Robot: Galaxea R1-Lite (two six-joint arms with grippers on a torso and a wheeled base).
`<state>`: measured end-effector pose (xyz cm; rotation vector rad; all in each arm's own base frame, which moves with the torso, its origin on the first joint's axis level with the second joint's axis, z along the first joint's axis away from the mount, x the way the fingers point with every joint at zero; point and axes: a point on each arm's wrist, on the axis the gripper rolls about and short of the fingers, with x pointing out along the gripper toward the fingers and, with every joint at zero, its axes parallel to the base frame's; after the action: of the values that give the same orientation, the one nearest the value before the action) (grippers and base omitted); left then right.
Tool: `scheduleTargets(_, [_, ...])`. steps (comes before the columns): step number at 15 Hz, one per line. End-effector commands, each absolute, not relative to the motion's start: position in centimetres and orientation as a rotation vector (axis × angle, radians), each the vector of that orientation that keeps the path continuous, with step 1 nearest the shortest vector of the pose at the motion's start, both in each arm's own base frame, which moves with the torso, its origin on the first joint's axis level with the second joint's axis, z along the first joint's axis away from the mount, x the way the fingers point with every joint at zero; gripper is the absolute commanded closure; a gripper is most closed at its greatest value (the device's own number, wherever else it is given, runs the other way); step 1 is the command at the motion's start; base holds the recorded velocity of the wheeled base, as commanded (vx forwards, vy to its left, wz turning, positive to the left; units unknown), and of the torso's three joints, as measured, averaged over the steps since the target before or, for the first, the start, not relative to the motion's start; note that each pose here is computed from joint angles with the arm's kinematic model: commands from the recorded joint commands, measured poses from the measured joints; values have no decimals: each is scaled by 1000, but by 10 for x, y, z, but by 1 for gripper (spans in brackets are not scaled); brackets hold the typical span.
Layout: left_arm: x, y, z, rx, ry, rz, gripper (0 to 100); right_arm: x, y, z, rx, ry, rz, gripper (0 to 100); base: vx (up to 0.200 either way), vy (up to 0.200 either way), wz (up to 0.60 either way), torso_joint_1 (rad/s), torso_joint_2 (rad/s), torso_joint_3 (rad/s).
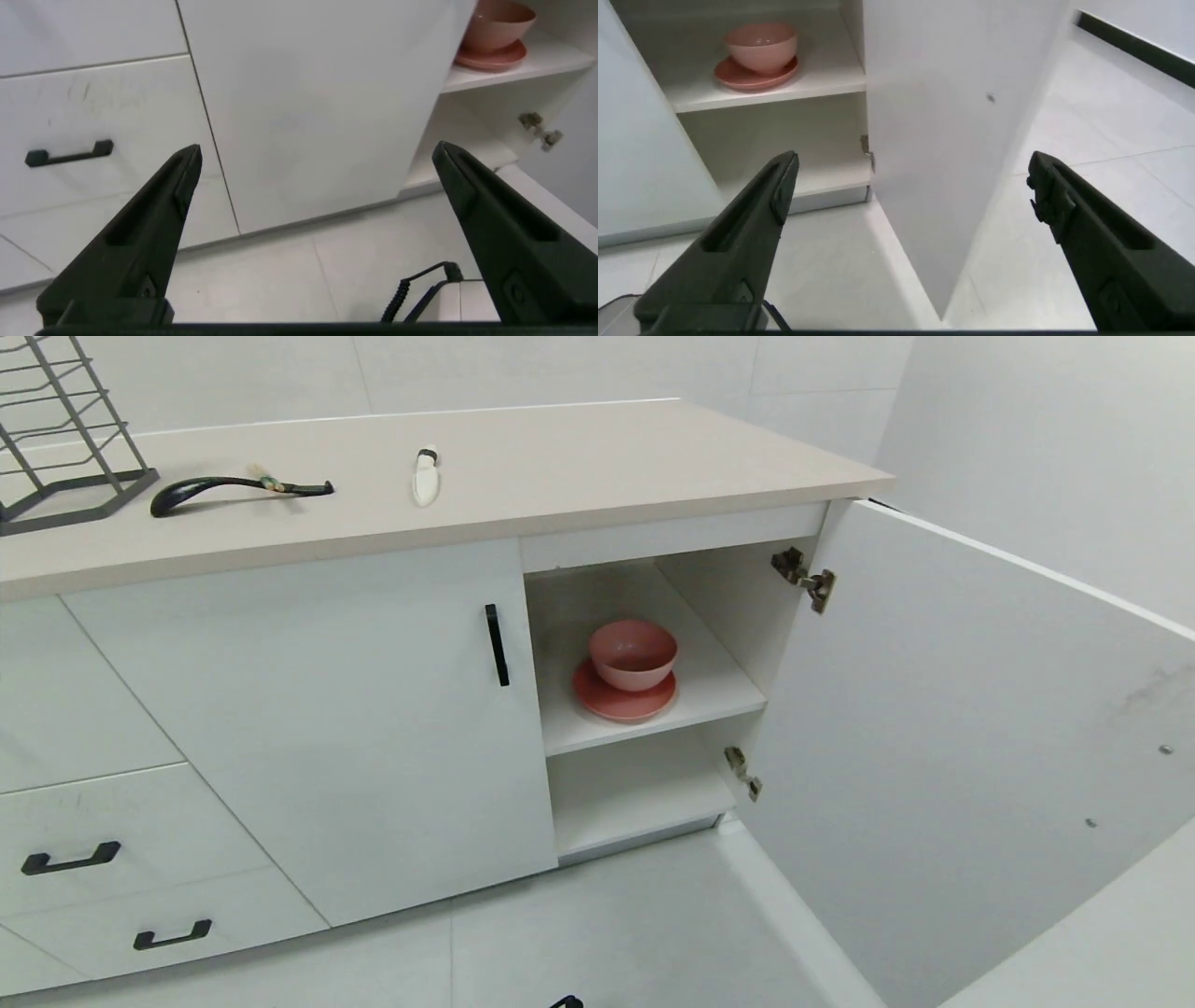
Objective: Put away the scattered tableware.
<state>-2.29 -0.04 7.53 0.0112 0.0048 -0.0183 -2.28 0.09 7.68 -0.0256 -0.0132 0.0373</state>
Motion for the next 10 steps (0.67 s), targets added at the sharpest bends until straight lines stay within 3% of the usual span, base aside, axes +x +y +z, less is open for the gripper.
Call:
scheduleTargets(1, [-23,0,75,12,6,-18,0,-23,1,77,-26,-14,38,0,0,-200,0,2,2,7])
scheduleTargets(4, [-23,0,75,12,4,-18,0,-23,1,76,-23,-10,40,0,0,-200,0,2,4,2])
scheduleTargets(5, [-23,0,75,12,6,-18,0,-23,1,76,-22,-10,40,0,-200,-200,0,2,-2,-2])
scheduleTargets(10, [-23,0,75,12,4,-18,0,-23,1,76,-22,-10,40,0,-200,0,0,3,0,2])
